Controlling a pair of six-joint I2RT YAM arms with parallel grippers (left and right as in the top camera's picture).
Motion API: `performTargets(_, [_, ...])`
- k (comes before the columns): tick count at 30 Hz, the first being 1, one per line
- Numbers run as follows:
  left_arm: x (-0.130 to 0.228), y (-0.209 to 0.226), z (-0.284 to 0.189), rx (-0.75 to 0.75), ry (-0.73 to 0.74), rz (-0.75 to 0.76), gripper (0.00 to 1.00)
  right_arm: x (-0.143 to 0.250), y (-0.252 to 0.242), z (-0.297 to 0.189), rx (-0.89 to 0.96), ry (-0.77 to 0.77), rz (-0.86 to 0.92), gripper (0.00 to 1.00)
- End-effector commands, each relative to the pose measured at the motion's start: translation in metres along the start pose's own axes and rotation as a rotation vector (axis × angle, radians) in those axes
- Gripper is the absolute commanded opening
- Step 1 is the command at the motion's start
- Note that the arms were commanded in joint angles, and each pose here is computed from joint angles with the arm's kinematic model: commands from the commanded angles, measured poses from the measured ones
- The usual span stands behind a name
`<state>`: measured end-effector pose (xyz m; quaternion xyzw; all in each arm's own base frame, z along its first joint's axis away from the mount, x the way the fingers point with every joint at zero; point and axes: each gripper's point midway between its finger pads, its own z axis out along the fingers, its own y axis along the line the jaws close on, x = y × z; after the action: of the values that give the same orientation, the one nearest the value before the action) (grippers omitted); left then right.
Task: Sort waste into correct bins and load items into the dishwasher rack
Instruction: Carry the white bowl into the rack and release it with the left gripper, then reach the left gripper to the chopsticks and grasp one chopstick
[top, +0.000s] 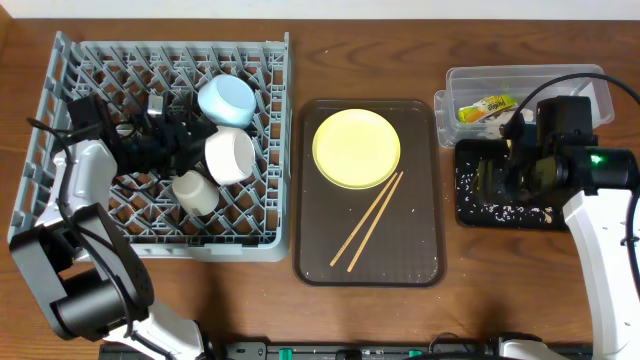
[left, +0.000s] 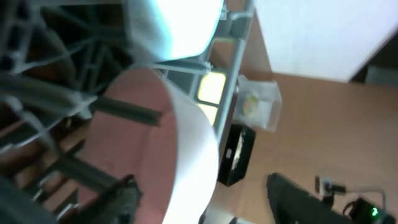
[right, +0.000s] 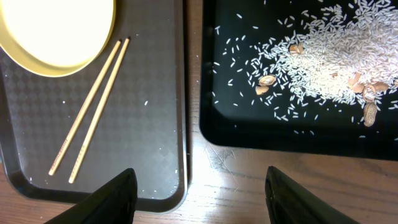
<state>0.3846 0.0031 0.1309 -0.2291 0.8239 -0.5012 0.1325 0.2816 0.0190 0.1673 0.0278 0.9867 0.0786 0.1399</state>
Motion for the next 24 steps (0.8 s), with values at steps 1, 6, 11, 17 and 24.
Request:
performTargets(1, [-0.006, 0.014, -0.006, -0.052, -0.03, -0.012, 0.81, -0.003, -0.001, -0.006, 0.009, -0.02, -0.011, 0.64])
performTargets(6, [-0.015, 0.006, -0.021, -0.105, -0.093, 0.039, 0.85, -0.002, -0.001, -0.006, 0.009, -0.019, -0.011, 0.64])
performTargets(11, [-0.022, -0.011, -0.051, -0.263, -0.235, 0.165, 0.87, -0.003, -0.001, -0.006, 0.009, -0.019, -0.011, 0.64])
performTargets(17, [-0.008, -0.06, -0.073, -0.348, -0.358, 0.349, 0.88, -0.003, -0.001, -0.006, 0.009, -0.02, -0.011, 0.64])
performTargets(24, [0.043, -0.093, -0.035, -0.453, -0.27, 0.552, 0.88, -0.003, -0.001, -0.006, 0.009, -0.02, -0.011, 0.64])
